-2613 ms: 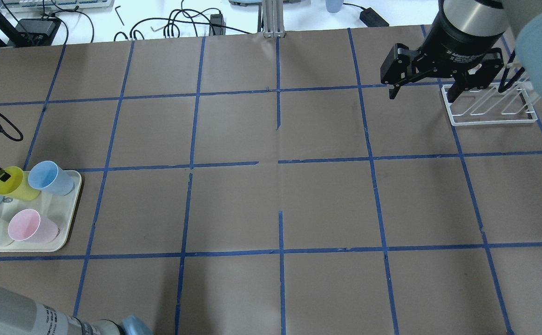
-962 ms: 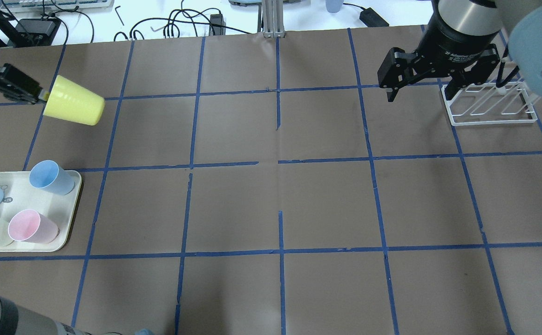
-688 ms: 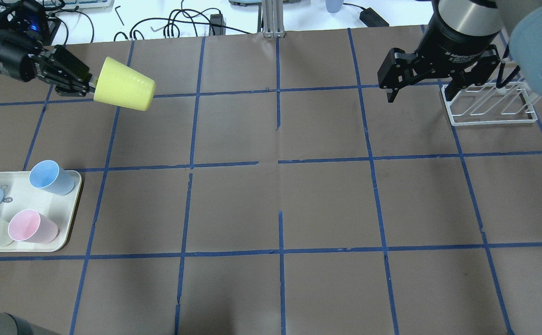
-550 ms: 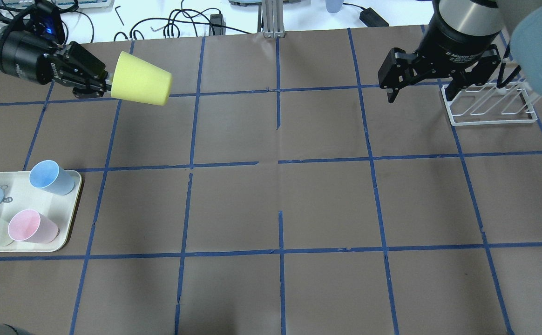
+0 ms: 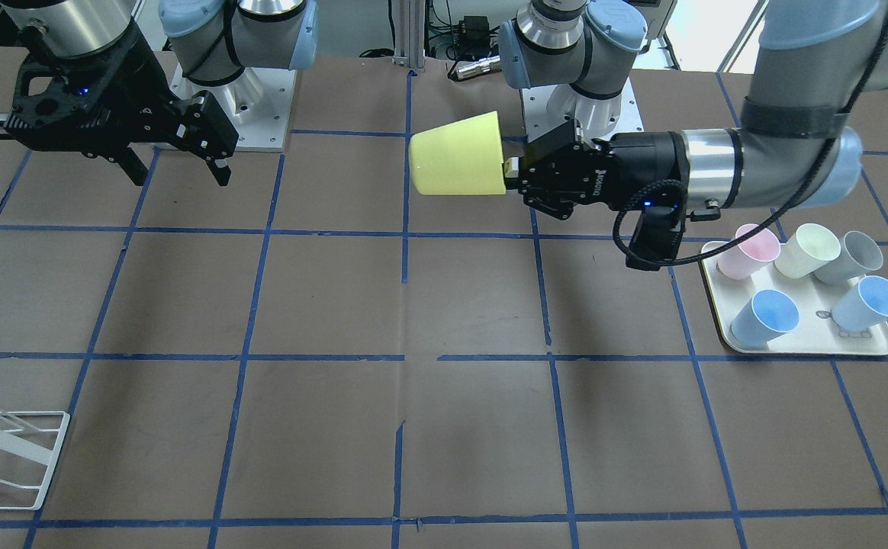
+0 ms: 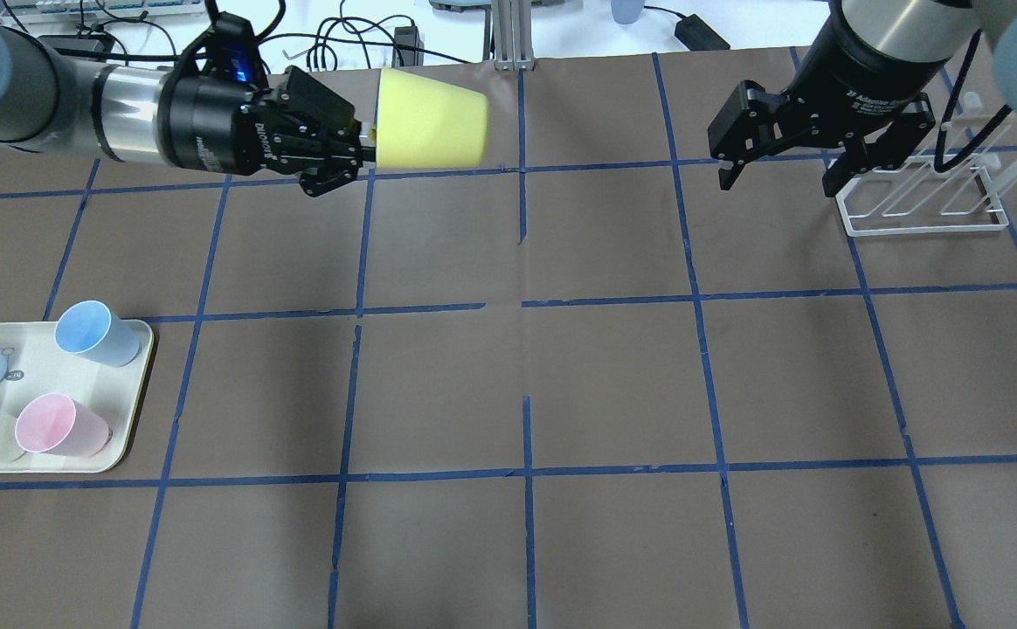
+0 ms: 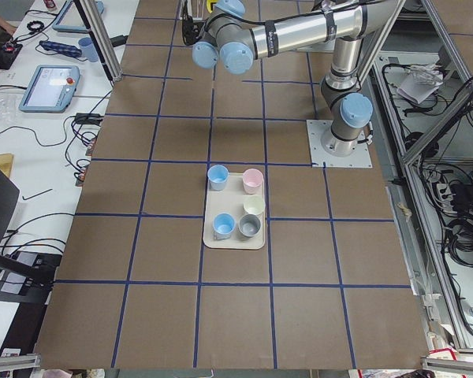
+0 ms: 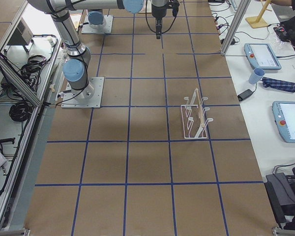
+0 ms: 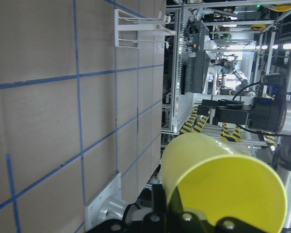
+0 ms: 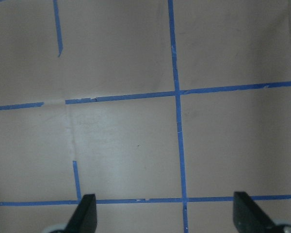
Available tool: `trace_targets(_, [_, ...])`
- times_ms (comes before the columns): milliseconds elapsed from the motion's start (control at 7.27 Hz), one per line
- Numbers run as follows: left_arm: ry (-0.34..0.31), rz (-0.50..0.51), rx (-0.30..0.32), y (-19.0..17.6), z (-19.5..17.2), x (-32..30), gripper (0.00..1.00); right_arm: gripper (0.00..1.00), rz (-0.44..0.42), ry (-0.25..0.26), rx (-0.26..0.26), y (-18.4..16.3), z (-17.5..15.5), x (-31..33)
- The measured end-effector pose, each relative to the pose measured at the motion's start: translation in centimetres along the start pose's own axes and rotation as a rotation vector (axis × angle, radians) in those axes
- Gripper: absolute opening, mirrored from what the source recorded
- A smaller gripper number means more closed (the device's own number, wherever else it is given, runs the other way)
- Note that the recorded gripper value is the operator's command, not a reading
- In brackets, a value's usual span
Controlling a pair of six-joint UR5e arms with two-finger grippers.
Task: Transfer IKEA cup to right arm and place on rack
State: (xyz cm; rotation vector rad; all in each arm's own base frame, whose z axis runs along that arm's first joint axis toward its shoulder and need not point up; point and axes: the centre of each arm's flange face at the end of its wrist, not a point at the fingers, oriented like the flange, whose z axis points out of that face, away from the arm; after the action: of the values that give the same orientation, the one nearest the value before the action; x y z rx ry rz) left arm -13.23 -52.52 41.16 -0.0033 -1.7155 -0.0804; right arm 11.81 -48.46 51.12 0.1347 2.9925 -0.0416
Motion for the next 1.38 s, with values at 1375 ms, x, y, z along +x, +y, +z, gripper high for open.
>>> trace_targets(1375, [0.206,0.094,0.114,1.4,11.7,1.1,0.00,1.00,0.428,-0.941,-0.130,-1.2,-2.0,8.5])
